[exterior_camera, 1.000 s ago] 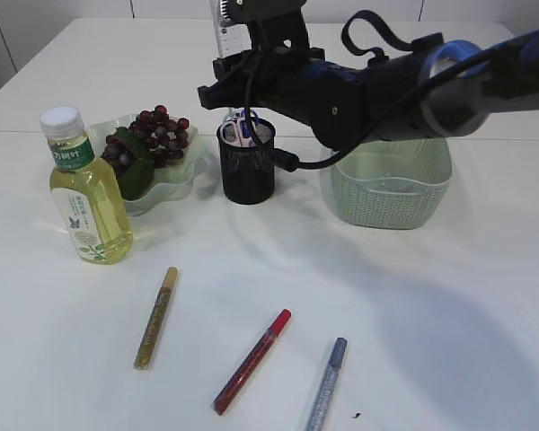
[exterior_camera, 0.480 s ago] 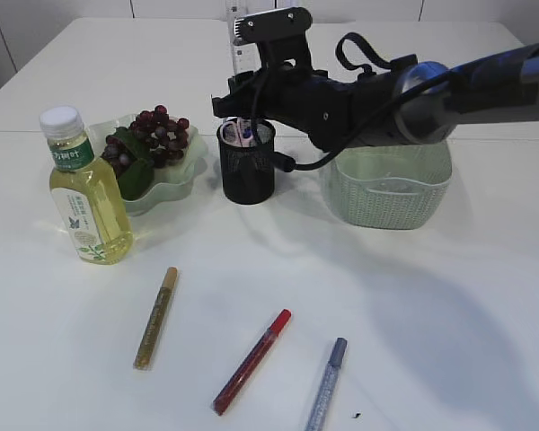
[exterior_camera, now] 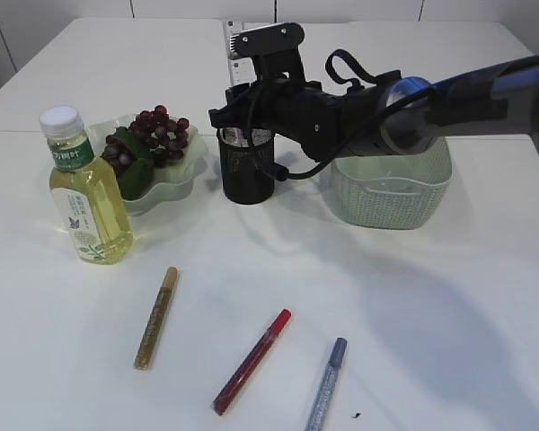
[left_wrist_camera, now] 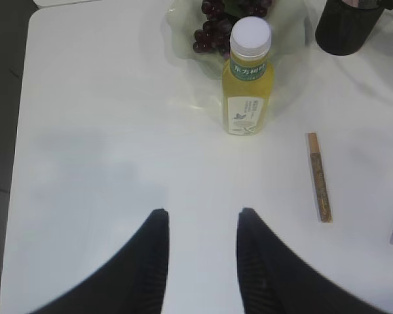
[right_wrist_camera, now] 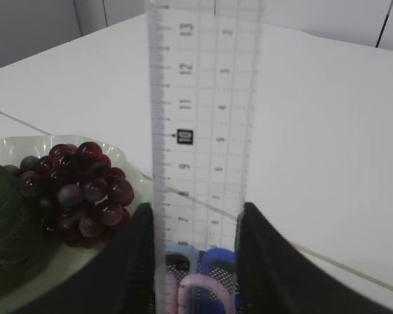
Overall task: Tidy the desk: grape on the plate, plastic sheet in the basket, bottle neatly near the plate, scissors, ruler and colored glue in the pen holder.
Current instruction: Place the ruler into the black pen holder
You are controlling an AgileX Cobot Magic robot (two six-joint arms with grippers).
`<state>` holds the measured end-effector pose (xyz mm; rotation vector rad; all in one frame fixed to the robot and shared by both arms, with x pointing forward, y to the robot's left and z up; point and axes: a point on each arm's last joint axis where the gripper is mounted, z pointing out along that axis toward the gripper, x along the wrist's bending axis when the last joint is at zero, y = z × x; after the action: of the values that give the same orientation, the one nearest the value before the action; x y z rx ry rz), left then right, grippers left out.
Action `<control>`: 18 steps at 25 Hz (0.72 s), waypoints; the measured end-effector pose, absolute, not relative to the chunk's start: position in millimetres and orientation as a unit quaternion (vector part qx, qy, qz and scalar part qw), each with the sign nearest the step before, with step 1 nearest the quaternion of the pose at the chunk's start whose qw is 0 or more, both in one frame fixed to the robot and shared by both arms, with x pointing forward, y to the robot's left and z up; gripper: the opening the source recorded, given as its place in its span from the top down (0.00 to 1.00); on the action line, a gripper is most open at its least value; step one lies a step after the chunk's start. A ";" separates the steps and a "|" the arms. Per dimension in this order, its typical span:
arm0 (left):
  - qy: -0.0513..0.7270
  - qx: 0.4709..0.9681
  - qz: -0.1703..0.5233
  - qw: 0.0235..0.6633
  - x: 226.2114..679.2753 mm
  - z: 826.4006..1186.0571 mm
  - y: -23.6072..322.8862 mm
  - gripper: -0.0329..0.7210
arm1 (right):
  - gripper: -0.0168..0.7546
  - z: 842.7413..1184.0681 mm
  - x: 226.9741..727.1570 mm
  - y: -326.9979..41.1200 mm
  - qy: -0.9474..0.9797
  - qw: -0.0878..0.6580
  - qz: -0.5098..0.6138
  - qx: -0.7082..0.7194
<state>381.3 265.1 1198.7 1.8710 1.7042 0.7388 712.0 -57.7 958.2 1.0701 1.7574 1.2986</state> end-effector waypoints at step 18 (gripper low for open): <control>0.627 0.691 0.268 0.241 386.8 1195.7 262.7 0.62 | 0.59 956.7 712.4 -57.7 0.677 0.349 0.500 0.411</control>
<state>386.8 262.7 1195.7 1.8888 1.7149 0.7318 712.4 -57.7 956.7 1.0659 1.7543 1.2968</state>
